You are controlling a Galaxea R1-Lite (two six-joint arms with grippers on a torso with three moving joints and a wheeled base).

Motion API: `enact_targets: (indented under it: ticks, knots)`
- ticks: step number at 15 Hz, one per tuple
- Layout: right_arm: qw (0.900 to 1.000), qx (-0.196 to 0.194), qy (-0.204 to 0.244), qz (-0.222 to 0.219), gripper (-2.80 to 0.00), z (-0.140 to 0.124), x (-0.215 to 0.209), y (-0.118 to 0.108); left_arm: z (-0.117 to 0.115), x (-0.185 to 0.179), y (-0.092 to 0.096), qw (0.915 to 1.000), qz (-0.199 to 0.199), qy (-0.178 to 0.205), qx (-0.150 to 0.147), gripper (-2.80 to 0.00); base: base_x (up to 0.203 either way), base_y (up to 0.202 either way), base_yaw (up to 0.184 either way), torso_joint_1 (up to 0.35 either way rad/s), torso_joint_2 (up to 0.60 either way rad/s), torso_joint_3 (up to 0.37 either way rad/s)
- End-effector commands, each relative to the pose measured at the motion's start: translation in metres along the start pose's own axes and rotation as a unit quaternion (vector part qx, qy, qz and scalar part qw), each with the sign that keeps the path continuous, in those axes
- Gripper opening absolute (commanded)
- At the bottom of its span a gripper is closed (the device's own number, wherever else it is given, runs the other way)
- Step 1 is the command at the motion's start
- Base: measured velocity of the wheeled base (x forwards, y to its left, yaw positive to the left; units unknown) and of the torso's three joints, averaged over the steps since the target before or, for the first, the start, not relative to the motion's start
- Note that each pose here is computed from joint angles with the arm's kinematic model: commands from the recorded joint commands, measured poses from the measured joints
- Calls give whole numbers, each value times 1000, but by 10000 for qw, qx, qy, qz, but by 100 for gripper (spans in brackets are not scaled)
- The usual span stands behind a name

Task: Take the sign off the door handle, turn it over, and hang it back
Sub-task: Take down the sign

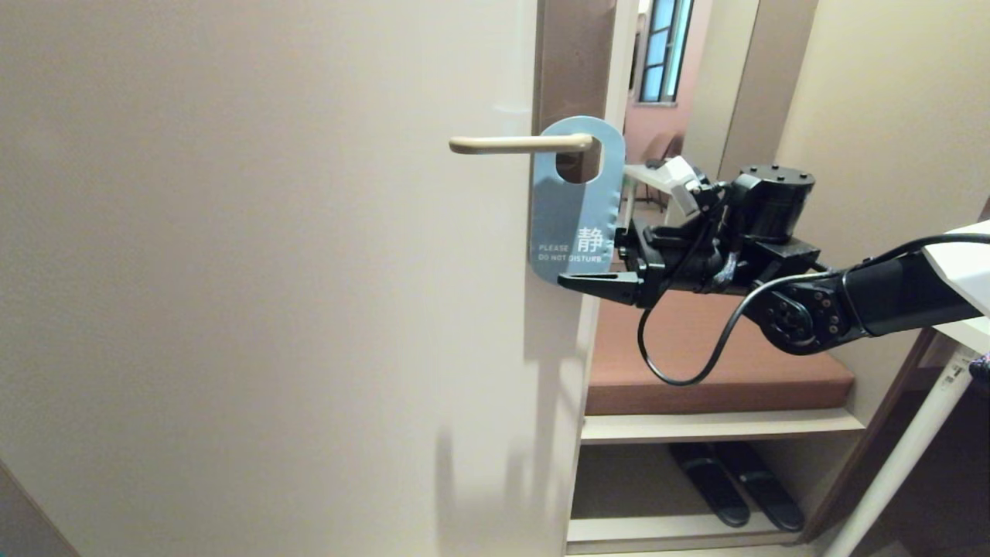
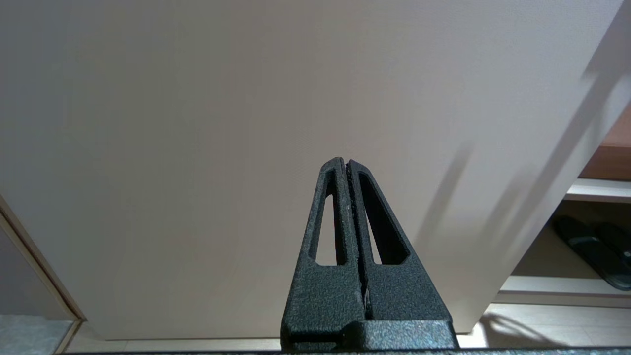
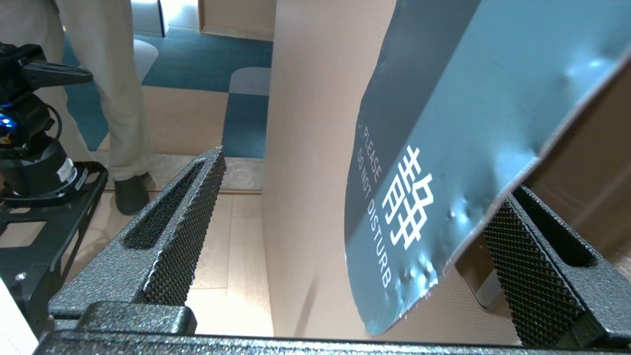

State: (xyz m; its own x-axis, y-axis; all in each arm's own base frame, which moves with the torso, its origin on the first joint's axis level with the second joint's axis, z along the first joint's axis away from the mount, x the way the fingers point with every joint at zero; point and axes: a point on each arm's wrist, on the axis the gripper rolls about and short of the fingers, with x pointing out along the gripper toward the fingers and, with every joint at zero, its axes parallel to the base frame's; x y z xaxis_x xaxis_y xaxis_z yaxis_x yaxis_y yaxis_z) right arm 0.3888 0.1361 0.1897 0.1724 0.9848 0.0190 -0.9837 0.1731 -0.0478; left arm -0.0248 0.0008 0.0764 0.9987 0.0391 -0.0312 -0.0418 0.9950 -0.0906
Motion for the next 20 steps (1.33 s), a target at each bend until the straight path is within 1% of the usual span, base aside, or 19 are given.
enact_targets:
  ticks: [1, 6, 10, 14, 15, 20]
  knots:
    - [10000, -55, -26, 70, 0, 2, 1, 1, 0, 0, 0, 10000, 4, 4, -8, -280, 0, 0, 0, 0, 0, 0]
    - [10000, -75, -35, 24, 0, 1, 2, -3, 0, 0, 0, 10000, 9, 4, -2, -280, 0, 0, 0, 0, 0, 0]
    - [9998, -147, -95, 1, 0, 6, 3, -9, 0, 0, 0, 10000, 6, 4, -8, -280, 0, 0, 0, 0, 0, 0]
    - [9999, -129, -79, -7, 0, 4, 2, -8, 0, 0, 0, 10000, 9, 4, -6, -280, 0, 0, 0, 0, 0, 0]
    - [9999, -132, -80, -4, -280, 4, 2, -8, 0, 0, 0, 10000, 7, 4, -8, -280, 0, 0, 0, 0, 0, 0]
    - [9999, -134, -81, -4, -280, 4, 2, -8, 0, 0, 0, 10000, 4, 4, 0, -280, 0, 0, 0, 0, 0, 0]
